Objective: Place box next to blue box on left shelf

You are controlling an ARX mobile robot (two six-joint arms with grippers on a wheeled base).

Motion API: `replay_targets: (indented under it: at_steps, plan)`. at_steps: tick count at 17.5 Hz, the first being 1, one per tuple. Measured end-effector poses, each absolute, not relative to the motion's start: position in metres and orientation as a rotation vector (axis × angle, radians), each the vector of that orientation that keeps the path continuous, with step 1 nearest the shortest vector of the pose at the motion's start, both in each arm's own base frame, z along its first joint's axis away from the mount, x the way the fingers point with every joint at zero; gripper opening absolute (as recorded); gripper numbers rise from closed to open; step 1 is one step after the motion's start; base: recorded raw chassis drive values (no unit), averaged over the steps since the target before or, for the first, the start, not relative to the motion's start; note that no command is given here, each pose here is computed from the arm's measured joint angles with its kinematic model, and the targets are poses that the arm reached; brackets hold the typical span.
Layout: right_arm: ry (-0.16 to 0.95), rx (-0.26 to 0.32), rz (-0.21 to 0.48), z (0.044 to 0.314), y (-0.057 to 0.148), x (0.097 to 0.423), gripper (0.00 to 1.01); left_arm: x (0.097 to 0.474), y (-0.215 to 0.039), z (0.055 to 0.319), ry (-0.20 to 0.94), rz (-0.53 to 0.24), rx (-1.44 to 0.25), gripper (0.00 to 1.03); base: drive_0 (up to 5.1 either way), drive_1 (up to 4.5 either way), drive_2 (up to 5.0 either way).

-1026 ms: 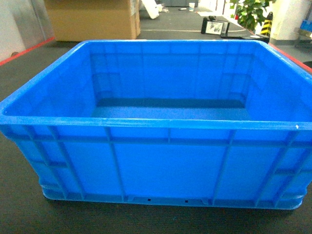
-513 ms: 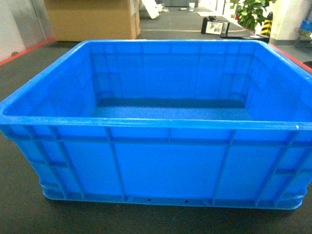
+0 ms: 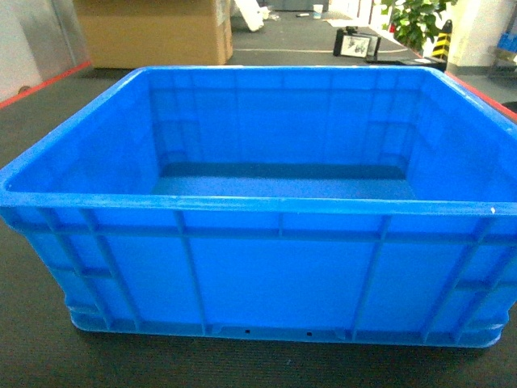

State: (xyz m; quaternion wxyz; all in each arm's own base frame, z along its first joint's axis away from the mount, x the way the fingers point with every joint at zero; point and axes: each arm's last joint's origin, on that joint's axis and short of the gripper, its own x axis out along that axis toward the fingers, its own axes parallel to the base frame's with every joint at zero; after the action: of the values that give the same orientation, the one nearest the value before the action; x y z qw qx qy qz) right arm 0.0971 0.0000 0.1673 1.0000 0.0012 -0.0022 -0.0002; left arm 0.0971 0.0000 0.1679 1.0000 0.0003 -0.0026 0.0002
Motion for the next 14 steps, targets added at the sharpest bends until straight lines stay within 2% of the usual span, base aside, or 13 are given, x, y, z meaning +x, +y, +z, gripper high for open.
replay_targets:
  at_steps: [10,11,13,14]
  plan:
    - [-0.004,0.002,0.000,0.1673,0.0000,0.0971,0.98,0.0971,0.0000,0.1679,-0.005,0.000,0.001,0.98,0.0,0.00,0.0]
    - [0.010,0.005,-0.016,0.1663,-0.0002,0.0972,0.98,0.0971,0.0000,0.1679,-0.005,0.000,0.001,0.98,0.0,0.00,0.0]
    - [0.187,0.011,-0.169,0.1621,0.0048,0.0993,0.98,0.1003,-0.0044,0.1632,0.080,0.135,0.018,0.98,0.0,0.00,0.0]
    - [0.218,0.004,-0.227,0.1604,0.0056,0.0999,0.98,0.1028,-0.0073,0.1626,0.113,0.194,0.037,0.98,0.0,0.00,0.0]
